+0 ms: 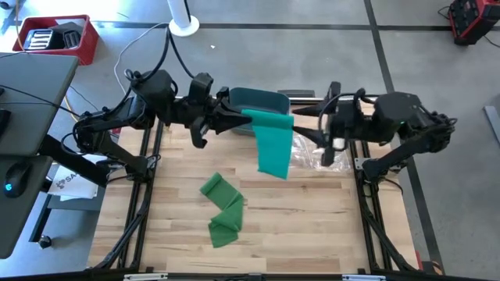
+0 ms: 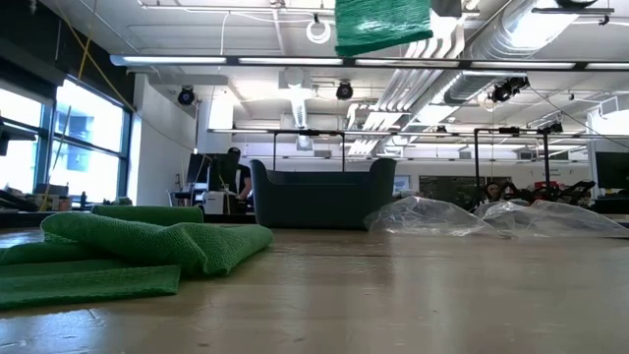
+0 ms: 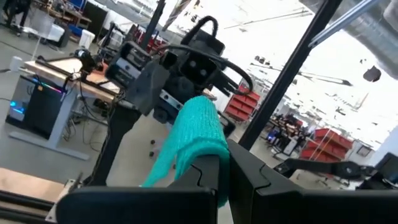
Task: Roll bandage
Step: Roll the blue bandage
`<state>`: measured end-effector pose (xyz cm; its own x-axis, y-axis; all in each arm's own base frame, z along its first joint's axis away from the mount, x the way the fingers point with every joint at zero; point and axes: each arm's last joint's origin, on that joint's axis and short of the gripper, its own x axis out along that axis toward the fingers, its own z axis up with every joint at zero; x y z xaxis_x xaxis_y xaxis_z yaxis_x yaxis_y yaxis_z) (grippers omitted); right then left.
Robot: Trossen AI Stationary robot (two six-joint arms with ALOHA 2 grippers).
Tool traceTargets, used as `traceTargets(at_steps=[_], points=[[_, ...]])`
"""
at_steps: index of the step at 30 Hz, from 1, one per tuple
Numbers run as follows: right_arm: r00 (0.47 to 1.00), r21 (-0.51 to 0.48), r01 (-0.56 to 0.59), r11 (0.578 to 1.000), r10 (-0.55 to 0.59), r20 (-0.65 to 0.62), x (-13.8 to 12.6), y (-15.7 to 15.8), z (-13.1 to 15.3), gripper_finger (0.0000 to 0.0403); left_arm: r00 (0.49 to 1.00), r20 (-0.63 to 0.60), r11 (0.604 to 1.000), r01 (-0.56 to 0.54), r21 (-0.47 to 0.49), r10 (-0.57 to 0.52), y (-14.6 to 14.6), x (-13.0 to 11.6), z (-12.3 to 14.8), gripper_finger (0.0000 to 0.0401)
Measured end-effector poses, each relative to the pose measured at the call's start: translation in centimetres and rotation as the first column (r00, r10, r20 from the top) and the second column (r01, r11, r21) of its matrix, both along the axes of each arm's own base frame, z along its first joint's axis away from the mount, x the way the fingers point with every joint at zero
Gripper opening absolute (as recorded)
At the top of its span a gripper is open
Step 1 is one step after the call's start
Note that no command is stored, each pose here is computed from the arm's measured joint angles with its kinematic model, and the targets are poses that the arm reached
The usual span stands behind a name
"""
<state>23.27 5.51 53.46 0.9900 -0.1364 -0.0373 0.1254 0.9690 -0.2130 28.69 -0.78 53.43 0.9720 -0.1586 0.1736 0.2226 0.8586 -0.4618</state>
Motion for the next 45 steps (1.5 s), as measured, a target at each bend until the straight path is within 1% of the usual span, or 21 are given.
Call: traceTargets(at_steps=[3, 4, 6, 9, 11, 13, 14, 15, 18, 23, 25, 29, 32, 36, 39, 42, 45], points=[[1.0, -0.125, 0.0, 0.992, -0.002, -0.014, 1.5, 0.4, -0.4, 0.0164, 1.0, -0.003, 1.0, 0.0, -0.02, 0.0, 0.1, 0.0, 0.0, 0.0005], [0.999, -0.168, 0.014, 0.986, -0.019, -0.028, 1.9, 0.5, -0.7, 0.0161, 1.0, -0.005, 0.999, 0.002, -0.034, -0.002, 0.1, 0.0, 0.0, 0.0005], [0.994, -0.25, 0.071, 0.966, -0.088, -0.058, 2.8, 0.6, -1.2, 0.0148, 1.0, -0.011, 0.997, 0.024, -0.069, -0.025, 0.2, 0.0, 0.0, 0.0005], [0.976, -0.353, 0.159, 0.922, -0.201, -0.086, 3.5, 0.5, -1.7, 0.0107, 0.994, -0.022, 0.988, 0.102, -0.113, -0.105, 0.1, 0.0, 0.0, 0.0009], [0.967, -0.392, 0.186, 0.901, -0.239, -0.091, 3.5, 0.4, -1.8, 0.0067, 0.989, -0.038, 0.978, 0.138, -0.154, -0.145, 0.0, -0.1, -0.1, 0.0015], [0.961, -0.419, 0.201, 0.886, -0.261, -0.09, 3.4, 0.3, -1.6, 0.0026, 0.985, -0.052, 0.968, 0.151, -0.199, -0.164, 0.0, 0.0, -0.2, 0.0022], [0.96, -0.434, 0.201, 0.878, -0.264, -0.089, 3.3, 0.3, -1.4, 0.0013, 0.983, -0.059, 0.964, 0.157, -0.217, -0.173, 0.0, 0.0, -0.2, 0.0026], [0.962, -0.448, 0.197, 0.872, -0.261, -0.084, 3.1, 0.3, -1.1, 0.0008, 0.98, -0.069, 0.958, 0.163, -0.234, -0.184, 0.0, 0.0, -0.3, 0.003], [0.966, -0.498, 0.192, 0.846, -0.253, -0.059, 2.7, 0.5, -0.4, 0.0015, 0.971, -0.117, 0.944, 0.168, -0.283, -0.208, -0.1, 0.0, -0.7, 0.0046], [0.967, -0.613, 0.17, 0.772, -0.249, -0.046, 2.1, 1.0, 0.5, 0.0003, 0.953, -0.2, 0.928, 0.148, -0.341, -0.225, -0.2, 0.0, -1.5, 0.0083], [0.969, -0.634, 0.169, 0.755, -0.244, -0.031, 2.0, 1.2, 0.8, 0.0003, 0.949, -0.215, 0.923, 0.144, -0.357, -0.231, -0.3, 0.2, -1.8, 0.0102], [0.975, -0.656, 0.176, 0.734, -0.223, 0.011, 1.9, 1.9, 1.3, 0.0003, 0.935, -0.262, 0.91, 0.122, -0.395, -0.239, -0.3, 0.8, -3.2, 0.0139], [0.977, -0.682, 0.17, 0.711, -0.21, 0.025, 2.2, 2.4, 1.3, 0.0001, 0.935, -0.259, 0.906, 0.122, -0.404, -0.241, -0.3, 1.4, -4.1, 0.0167], [0.981, -0.691, 0.164, 0.704, -0.192, 0.038, 2.5, 3.1, 1.3, 0.0001, 0.941, -0.222, 0.898, 0.148, -0.414, -0.257, -0.4, 2.1, -4.9, 0.02], [0.982, -0.682, 0.175, 0.71, -0.179, 0.066, 2.4, 3.5, 1.6, 0.0001, 0.947, -0.186, 0.895, 0.166, -0.413, -0.262, -0.4, 2.5, -5.5, 0.022], [0.982, -0.681, 0.18, 0.71, -0.166, 0.087, 2.3, 3.9, 1.8, 0.0001, 0.947, -0.189, 0.896, 0.163, -0.412, -0.26, -0.3, 2.8, -5.9, 0.0231], [0.981, -0.663, 0.195, 0.723, -0.154, 0.121, 2.1, 4.2, 2.2, 0.0, 0.948, -0.195, 0.904, 0.158, -0.396, -0.252, -0.2, 2.9, -6.3, 0.0234]])
